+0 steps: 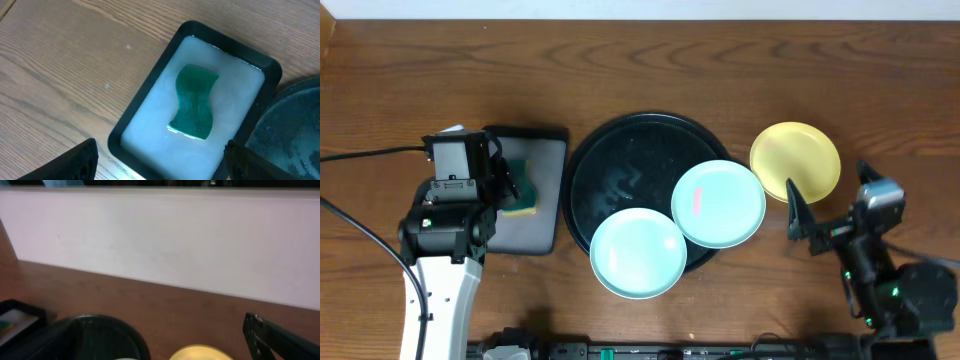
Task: Clean dirty plates on tray and stack at the side
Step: 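Open right gripper and withdraw it down-right from the yellow plate, then move the right gripper up-left to the rim of the upper blue plate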
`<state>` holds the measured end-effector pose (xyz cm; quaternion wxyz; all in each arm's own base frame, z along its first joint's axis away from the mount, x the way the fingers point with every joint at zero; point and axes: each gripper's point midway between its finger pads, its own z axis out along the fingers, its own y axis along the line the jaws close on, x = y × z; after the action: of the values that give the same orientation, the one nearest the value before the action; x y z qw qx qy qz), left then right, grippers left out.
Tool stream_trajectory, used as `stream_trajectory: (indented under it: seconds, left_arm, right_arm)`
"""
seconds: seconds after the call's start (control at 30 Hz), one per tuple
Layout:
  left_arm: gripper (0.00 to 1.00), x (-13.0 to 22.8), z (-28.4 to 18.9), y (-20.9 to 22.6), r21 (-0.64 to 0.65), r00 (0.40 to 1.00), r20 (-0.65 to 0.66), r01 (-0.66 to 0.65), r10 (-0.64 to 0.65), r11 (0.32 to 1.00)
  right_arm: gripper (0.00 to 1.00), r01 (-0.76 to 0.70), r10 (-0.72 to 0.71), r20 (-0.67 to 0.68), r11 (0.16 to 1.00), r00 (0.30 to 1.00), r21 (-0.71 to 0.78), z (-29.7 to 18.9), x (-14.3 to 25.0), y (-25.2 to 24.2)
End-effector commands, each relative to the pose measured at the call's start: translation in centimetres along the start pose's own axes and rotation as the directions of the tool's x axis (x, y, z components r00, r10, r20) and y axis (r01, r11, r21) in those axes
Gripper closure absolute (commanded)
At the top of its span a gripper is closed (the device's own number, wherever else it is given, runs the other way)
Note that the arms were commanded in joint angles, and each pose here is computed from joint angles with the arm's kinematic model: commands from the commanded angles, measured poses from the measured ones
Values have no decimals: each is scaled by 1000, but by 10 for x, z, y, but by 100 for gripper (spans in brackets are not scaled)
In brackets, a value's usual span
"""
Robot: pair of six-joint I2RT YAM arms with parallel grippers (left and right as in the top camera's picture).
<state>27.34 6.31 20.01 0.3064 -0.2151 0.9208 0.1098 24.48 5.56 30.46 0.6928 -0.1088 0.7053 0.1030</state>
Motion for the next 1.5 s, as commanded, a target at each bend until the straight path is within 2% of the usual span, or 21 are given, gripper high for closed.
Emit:
stream_trajectory:
  seconds: [0.0, 0.37, 0.8, 1.1, 1.47]
  left_arm:
    - [19, -7, -4, 2, -9, 1000, 19, 9, -9, 1000]
    - [19, -7, -4, 2, -9, 1000, 19, 9, -9, 1000]
    - [19, -7, -4, 2, -9, 1000, 19, 9, -9, 1000]
    - [19, -7, -4, 2, -9, 1000, 19, 9, -9, 1000]
    - [19, -7, -4, 2, -9, 1000, 19, 9, -9, 1000]
  right_arm:
    - [1, 29, -27, 89, 999, 996, -28, -8, 2, 8]
    - [1, 85, -104, 407, 994, 908, 63, -36, -36, 2]
    - [1, 101, -130, 516, 991, 846, 85, -45, -16, 3]
    - [1, 95, -122, 484, 992, 866, 81, -35, 13, 1]
    - [1, 33, -68, 327, 993, 943, 112, -17, 53, -10]
